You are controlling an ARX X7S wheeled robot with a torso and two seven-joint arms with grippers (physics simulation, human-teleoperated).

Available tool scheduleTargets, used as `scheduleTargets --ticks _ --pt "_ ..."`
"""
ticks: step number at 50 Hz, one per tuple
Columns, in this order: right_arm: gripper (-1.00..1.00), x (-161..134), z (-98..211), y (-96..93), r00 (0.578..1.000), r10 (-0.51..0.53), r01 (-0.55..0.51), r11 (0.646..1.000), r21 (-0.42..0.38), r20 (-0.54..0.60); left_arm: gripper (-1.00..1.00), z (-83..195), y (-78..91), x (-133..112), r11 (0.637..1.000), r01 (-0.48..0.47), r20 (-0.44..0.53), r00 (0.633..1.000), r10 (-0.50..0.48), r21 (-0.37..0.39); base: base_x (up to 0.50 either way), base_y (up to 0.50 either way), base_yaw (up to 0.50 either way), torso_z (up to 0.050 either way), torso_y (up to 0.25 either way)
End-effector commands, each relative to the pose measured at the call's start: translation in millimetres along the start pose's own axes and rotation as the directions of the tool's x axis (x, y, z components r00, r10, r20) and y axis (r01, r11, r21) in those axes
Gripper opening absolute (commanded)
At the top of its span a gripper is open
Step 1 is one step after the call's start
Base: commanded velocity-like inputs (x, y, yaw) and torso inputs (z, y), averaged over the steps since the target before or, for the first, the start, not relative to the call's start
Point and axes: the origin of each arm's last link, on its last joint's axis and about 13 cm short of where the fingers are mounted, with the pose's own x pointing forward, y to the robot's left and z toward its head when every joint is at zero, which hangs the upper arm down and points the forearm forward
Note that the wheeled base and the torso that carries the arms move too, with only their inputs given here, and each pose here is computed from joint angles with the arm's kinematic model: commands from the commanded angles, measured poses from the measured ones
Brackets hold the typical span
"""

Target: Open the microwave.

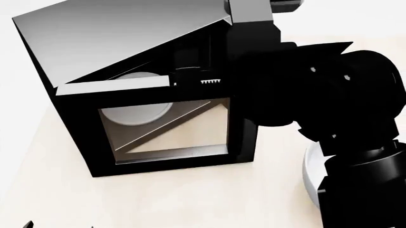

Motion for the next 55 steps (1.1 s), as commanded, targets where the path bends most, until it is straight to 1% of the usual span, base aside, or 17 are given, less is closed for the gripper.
scheduleTargets --ticks 1,25,55 --pt "1.0 -1.4 -4.0 0.1 1.0 0.008 -0.008 1.0 -0.009 -0.01 1.0 -0.1 -0.6 -0.3 1.0 0.001 -0.001 1.0 -0.001 0.0 0.0 0.0 0.0 0.0 0.0" --pt "1.0 -8.2 -10.5 2.1 0.999 0.036 -0.036 0.999 -0.012 -0.011 1.0 1.2 -1.0 -1.1 1.0 0.003 0.003 1.0 -0.003 0.002 0.0 0.0 0.0 0.0 0.0" --pt "1.0 -5.5 -38.3 3.9 0.995 0.091 -0.091 0.996 -0.014 -0.043 1.0 1.1 -1.6 -1.7 1.0 0.007 0.002 1.0 -0.007 0.004 0.0 0.0 0.0 0.0 -0.002"
